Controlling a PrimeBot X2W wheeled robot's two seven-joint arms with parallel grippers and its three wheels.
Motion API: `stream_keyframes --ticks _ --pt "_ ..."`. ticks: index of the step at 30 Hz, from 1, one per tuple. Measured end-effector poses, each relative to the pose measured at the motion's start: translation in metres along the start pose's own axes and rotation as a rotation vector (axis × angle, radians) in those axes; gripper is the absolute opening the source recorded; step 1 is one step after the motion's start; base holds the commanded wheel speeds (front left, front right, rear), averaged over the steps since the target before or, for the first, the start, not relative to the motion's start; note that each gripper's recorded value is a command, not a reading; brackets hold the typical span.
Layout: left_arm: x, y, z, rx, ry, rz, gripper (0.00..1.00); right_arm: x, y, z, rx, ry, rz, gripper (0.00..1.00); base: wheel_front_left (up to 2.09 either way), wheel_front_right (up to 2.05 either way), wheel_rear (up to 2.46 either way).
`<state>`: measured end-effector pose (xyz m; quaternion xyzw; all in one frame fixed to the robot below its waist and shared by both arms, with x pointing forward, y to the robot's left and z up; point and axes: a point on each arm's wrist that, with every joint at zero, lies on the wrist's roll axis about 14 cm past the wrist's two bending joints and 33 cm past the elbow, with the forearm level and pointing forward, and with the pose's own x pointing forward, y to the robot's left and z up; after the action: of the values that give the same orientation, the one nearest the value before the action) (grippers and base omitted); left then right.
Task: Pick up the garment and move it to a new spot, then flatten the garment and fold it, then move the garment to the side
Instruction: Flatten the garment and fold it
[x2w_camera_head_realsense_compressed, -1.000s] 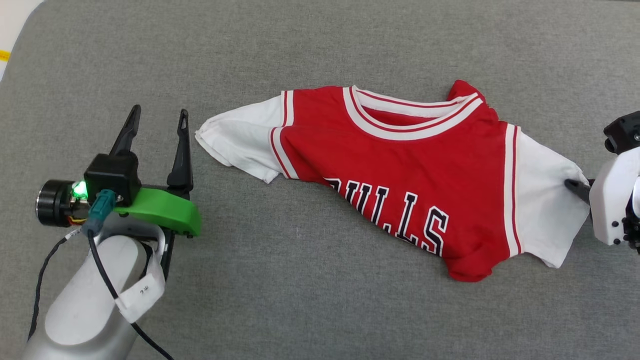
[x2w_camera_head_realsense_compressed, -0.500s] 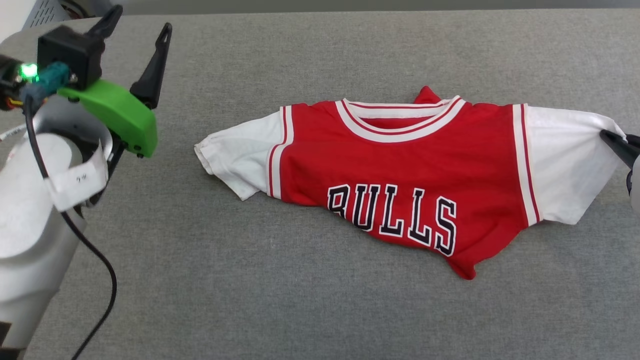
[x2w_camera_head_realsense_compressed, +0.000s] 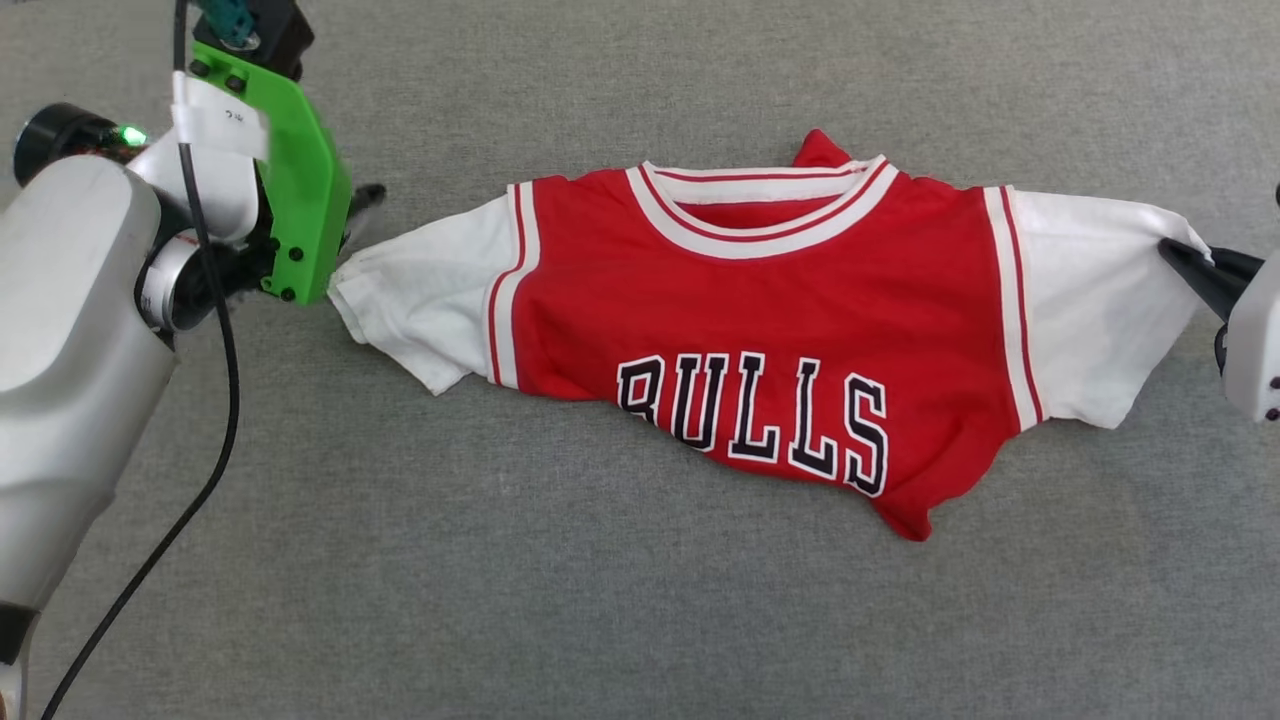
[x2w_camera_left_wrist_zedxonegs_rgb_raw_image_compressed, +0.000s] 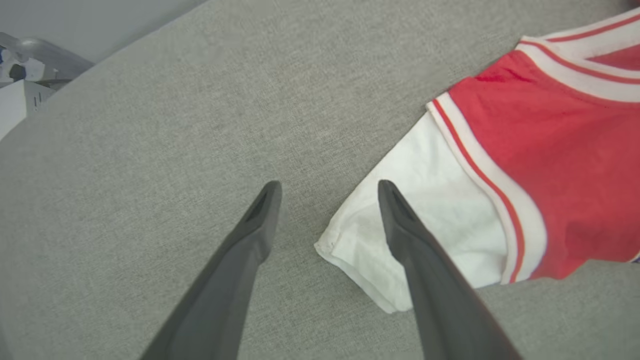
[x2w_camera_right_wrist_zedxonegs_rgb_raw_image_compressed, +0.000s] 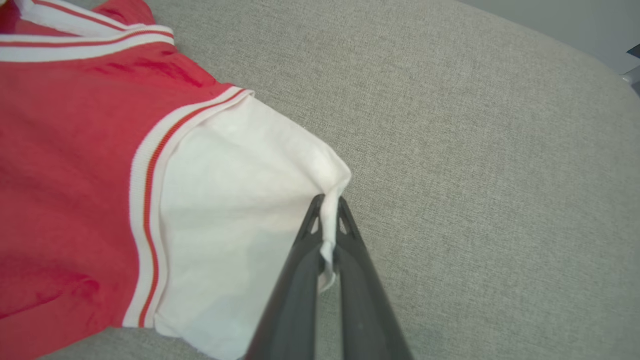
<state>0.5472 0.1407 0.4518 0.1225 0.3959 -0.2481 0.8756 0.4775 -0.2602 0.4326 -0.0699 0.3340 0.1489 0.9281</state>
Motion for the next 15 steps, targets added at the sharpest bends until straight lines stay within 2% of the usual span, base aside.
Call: stream_keyframes --ticks 5,12,13,14,15 --pt "0.019 -0.008 -0.038 0.009 0.188 -0.044 1.00 0.005 0.002 -0.002 -0.002 0.007 0.007 0.00 0.00 0.00 0.00" --pt "0.040 -0.007 -0.082 -0.021 0.343 -0.068 1.00 0.009 0.002 -0.016 -0.006 0.040 0.014 0.00 0.00 0.00 0.00" --pt "0.040 -0.009 -0.084 -0.026 0.348 -0.074 0.79 0.009 0.003 -0.017 -0.006 0.044 0.015 0.00 0.00 0.00 0.00" --pt "0.040 -0.009 -0.085 -0.024 0.348 -0.074 0.10 0.010 0.004 -0.018 -0.007 0.045 0.018 0.00 0.00 0.00 0.00" --pt "0.039 -0.009 -0.086 -0.023 0.350 -0.076 0.00 0.010 0.004 -0.018 -0.009 0.044 0.019 0.00 0.00 0.00 0.00"
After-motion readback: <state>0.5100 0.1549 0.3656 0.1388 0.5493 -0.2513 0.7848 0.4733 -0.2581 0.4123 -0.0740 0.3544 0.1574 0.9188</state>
